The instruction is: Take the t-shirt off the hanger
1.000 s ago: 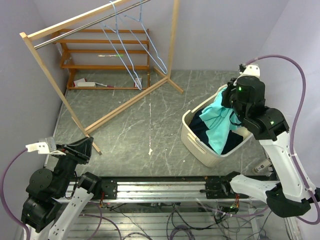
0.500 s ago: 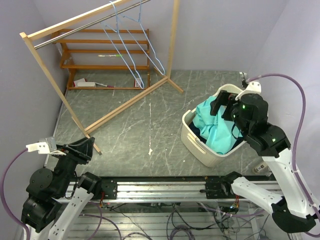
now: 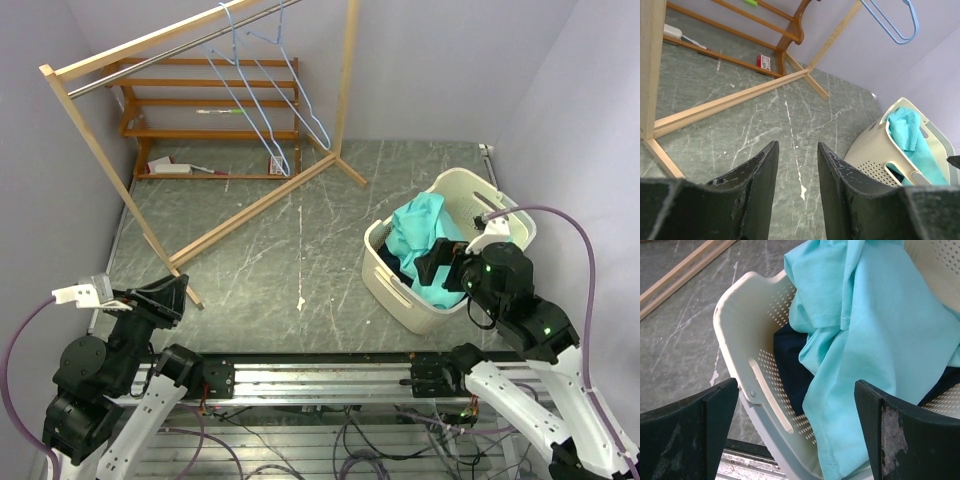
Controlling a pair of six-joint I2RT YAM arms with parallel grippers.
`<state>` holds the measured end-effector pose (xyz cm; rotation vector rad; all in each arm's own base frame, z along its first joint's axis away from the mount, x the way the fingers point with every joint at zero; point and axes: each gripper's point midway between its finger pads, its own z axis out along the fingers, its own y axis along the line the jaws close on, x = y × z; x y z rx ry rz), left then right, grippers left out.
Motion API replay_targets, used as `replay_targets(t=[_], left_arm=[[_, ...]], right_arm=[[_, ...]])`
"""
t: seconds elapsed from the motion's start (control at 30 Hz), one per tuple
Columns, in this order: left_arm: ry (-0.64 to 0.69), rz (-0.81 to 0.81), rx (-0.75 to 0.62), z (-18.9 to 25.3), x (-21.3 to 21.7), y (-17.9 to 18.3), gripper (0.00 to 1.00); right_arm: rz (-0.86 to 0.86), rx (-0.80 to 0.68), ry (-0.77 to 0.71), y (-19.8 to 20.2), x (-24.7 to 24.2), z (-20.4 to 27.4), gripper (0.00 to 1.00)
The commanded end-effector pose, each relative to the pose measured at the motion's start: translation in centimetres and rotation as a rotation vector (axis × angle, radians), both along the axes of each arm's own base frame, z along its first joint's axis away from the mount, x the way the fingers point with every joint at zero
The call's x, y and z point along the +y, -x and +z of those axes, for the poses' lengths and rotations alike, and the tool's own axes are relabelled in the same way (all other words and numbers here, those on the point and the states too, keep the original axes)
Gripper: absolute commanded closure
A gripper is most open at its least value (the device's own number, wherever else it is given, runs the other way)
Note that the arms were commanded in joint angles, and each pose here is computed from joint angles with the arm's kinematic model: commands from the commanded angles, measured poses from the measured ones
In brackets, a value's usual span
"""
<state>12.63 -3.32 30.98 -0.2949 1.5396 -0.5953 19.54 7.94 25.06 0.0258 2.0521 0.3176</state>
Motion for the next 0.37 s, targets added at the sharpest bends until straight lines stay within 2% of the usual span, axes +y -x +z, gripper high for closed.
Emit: replay_targets(t=[0.0, 0.33], left_arm=[[0.023, 0.011, -0.017, 0.57, 0.33, 0.2, 0.53], [0.023, 0.012, -0.017, 0.6, 0.33, 0.17, 0.54]], right_arm=[[0.034, -0.043, -0.045, 0.45, 0.51, 0.83, 0.0], [-0.021, -0.038, -0.05, 0.45, -0.28, 0.25, 0.0]])
